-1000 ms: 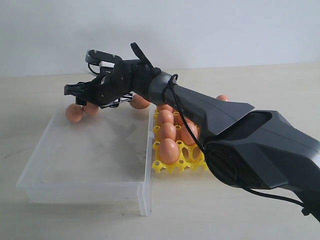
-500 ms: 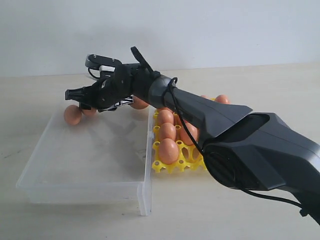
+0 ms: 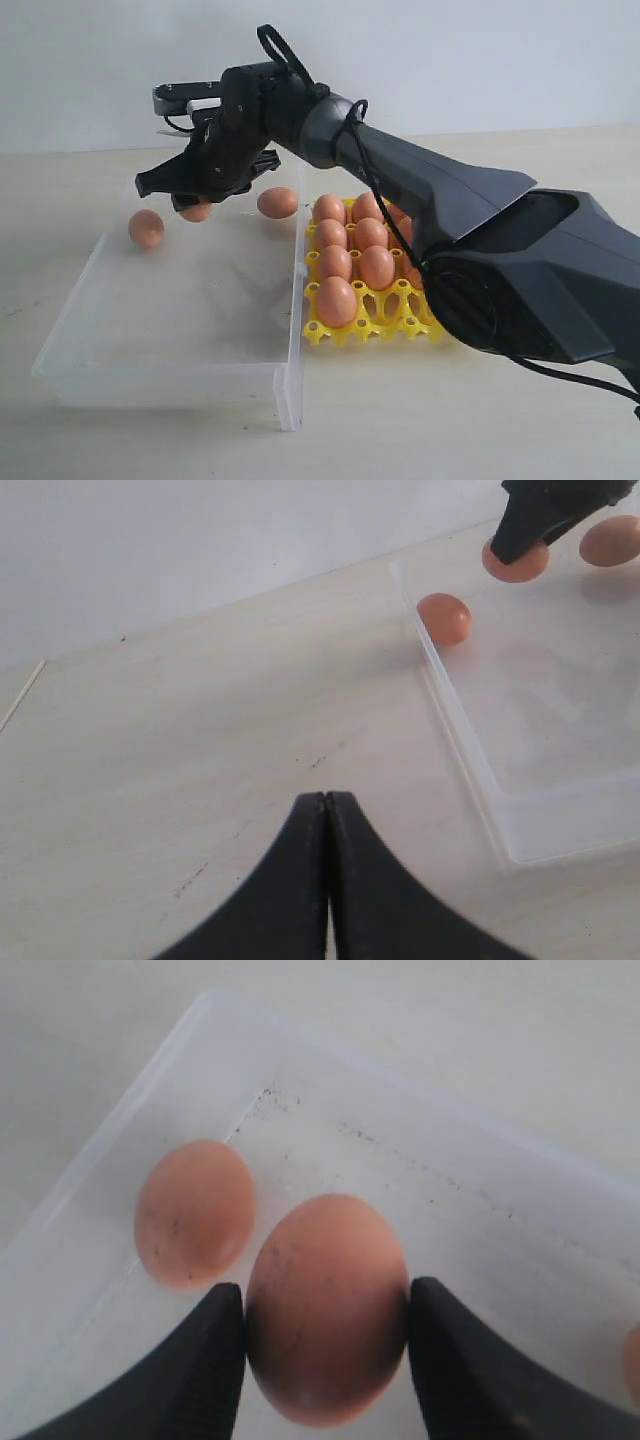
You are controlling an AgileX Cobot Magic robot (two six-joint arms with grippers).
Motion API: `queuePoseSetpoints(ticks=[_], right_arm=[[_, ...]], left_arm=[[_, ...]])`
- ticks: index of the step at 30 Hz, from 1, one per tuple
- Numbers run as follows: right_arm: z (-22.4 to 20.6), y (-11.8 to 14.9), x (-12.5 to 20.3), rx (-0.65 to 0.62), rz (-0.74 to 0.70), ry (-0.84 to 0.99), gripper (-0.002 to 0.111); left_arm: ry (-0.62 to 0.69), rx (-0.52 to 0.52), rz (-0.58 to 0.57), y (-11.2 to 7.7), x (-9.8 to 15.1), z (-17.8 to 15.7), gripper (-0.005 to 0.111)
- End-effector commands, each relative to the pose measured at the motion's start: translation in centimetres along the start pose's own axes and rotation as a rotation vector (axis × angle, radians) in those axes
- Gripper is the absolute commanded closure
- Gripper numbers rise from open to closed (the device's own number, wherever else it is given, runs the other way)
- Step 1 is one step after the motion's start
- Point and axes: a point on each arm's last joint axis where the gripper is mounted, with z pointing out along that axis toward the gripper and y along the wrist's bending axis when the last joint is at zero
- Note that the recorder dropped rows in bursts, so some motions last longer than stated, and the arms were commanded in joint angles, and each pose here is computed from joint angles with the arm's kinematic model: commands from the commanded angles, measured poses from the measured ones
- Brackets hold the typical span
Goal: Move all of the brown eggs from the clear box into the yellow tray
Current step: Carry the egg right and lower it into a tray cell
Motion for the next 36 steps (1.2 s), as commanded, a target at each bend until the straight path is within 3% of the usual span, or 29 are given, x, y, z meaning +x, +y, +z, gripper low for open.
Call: queuePoseSetpoints(ticks=[1,5,8,15,22,36], right_arm=[[-2.6,0.5,-0.6,0.002,-0.019,0.016,0.108],[-4.5,0.2,1.0,0.035,-0.011,0.108,0.108],[-6.2,-0.6,2.2,0.117,-0.097,0.079,0.108],[-10.8,-0.5,5.6,0.077,-0.153,-0.303,0.108],[-14.9,-1.3,11.9,0.062,-0.227,-0.491,0.108],[-18.6,-4.2,21.7,0.123,-0.136,-0.471,0.108]], left_arm=[[-0.018,-0.002,-0.006,0.0,-0.2,-0.1,0.107],[-0.018,-0.002,-0.006,0.0,-0.2,-0.1,0.107],[-0.018,-0.002,-0.006,0.0,-0.2,-0.1,0.107],[-0.018,-0.002,-0.006,0.0,-0.2,-0.1,0.107],[-0.018,-0.002,-0.006,0.0,-0.2,-0.1,0.107],[-0.018,-0.002,-0.006,0.0,-0.2,-0.1,0.107]])
